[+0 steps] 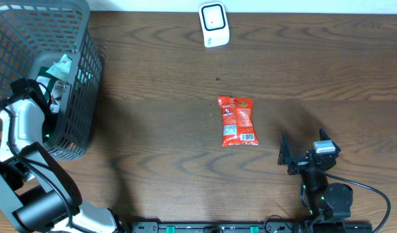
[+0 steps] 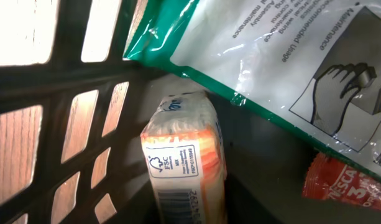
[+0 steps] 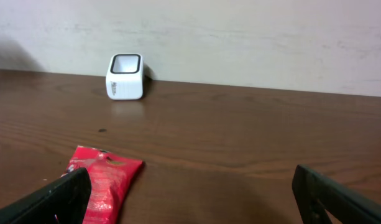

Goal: Scan the item barcode
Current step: 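Reach the left gripper into the basket and grasp the Kleenex pack, then carry the Kleenex pack toward the scanner beside the red bag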

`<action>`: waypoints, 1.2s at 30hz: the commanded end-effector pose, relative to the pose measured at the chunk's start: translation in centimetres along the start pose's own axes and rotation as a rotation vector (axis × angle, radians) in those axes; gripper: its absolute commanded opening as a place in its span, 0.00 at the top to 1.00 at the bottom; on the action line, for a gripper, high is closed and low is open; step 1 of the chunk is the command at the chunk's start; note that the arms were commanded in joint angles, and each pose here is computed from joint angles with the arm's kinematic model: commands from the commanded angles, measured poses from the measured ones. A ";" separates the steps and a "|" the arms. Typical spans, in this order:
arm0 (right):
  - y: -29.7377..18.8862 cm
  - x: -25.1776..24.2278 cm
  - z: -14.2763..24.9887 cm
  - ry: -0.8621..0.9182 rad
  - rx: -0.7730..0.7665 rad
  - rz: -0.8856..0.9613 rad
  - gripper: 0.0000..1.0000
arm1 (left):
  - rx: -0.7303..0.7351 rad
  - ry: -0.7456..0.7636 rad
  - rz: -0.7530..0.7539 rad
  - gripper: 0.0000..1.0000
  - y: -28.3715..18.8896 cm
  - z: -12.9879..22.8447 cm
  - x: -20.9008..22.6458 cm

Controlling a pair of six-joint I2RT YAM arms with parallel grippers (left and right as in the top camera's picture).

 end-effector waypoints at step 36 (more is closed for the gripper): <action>0.0 -0.2 0.0 -0.004 -0.001 0.006 0.01 | -0.228 0.840 1.165 0.93 -32.2 7.7 2.5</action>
Point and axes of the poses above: each gripper's point midway between its finger pads, its own y axis out along the fingers, its own x axis along the line the jaws close on, z = x × y, the point moved 2 cm from there along -y, back along the fingers, and after that the axes turned 5 degrees about y, right-handed, at the moved point
